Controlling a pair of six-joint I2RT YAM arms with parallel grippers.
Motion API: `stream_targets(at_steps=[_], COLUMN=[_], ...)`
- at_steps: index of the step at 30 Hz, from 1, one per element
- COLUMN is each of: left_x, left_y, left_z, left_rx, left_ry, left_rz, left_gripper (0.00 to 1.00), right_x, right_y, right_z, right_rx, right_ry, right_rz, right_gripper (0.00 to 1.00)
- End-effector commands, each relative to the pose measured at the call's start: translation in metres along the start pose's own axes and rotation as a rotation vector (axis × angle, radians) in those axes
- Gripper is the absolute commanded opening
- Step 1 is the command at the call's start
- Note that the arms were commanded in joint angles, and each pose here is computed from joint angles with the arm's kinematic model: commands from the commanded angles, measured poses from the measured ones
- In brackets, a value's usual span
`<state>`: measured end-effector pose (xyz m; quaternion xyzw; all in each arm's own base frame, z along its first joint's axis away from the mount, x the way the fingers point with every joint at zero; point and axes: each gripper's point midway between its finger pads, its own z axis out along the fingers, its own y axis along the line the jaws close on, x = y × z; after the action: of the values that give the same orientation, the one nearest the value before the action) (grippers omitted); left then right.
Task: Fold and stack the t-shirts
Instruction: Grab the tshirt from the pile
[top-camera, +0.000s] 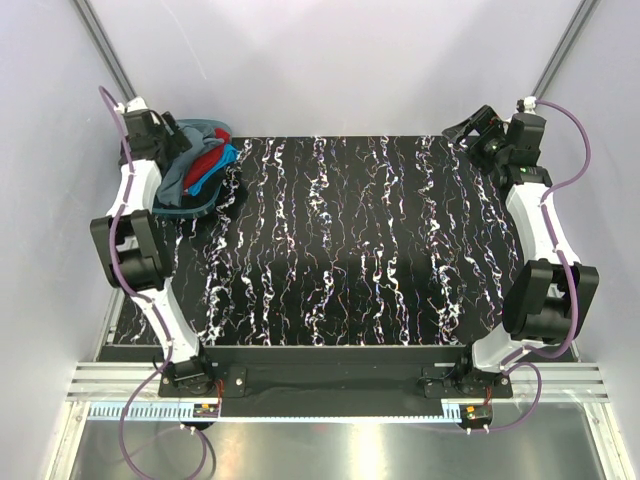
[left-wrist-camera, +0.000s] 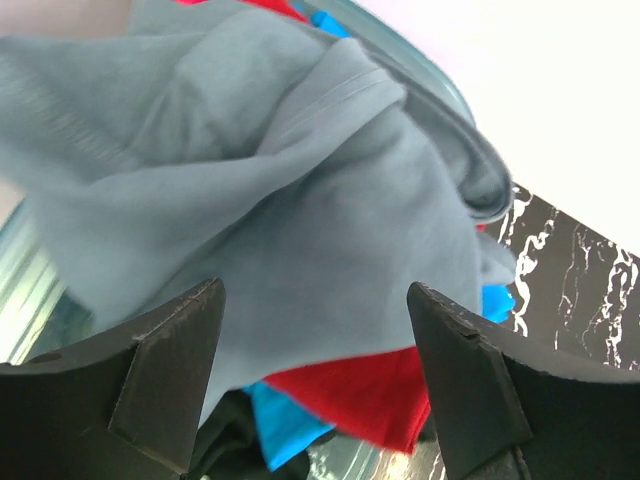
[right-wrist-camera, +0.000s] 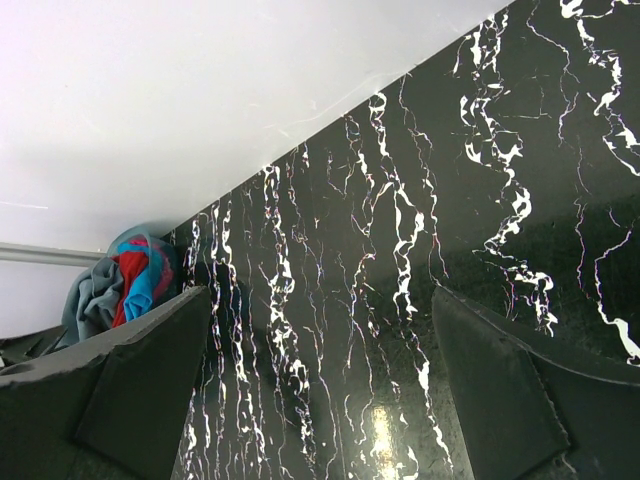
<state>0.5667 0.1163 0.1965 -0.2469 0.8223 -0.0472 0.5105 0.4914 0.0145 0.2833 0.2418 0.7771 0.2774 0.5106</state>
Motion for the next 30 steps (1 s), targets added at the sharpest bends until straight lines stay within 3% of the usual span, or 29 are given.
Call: stream_targets(at_steps=[1,11,12,13,15,16,17,23,30], left_x=[-0.031,-0.003,0.001,0.000,0.001,0.001,-0.004,-0.030,-0.106], left_y=[-0.020,-0.009,-0.008,-0.008,-0.009,-0.009,-0.012,-0.017,-0.036], left_z=[0.008,0.041,0.044,0.044,0.044,0.044,0.040,0.007,-0.078], left_rx=[0.063,0.011,0.010,0.012,0.012,0.015,0.015,-0.045,-0.038], left_ry=[-0.098,-0.032,-0.021,-0.021,-0.019,-0.016,-0.029,-0.113,-0.301], left_rz=[0.026,0.037,0.039,0.037,0.027,0.024,0.024,0.079,0.049], left_gripper=[0.80,0.62,0.57,0.44,0.27,0.05,0.00,0.00,0.00], right_x=[-0.001,0.001,0.002,0.002,0.003,0.003,0.004,0.019,0.025], right_y=[0.004,0.007,0.006,0.007,0.007,0.007,0.006,-0.001,0.003], right_z=[0.001,0.004,0.005,0.004,0.004,0.004,0.004,0.008,0.007], right_rx=[-0.023,-0.035,-0.034,-0.035,-0.038,-0.040,-0.038,-0.036,-0.065], right_ry=[-0.003,0.015,0.020,0.021,0.027,0.026,0.031,0.076,0.104], right_rz=[-0.011,0.012,0.013,0.012,0.011,0.005,0.004,0.025,0.022], right_gripper=[1.00,1.00,1.00,1.00,1.00,1.00,1.00,1.00,1.00])
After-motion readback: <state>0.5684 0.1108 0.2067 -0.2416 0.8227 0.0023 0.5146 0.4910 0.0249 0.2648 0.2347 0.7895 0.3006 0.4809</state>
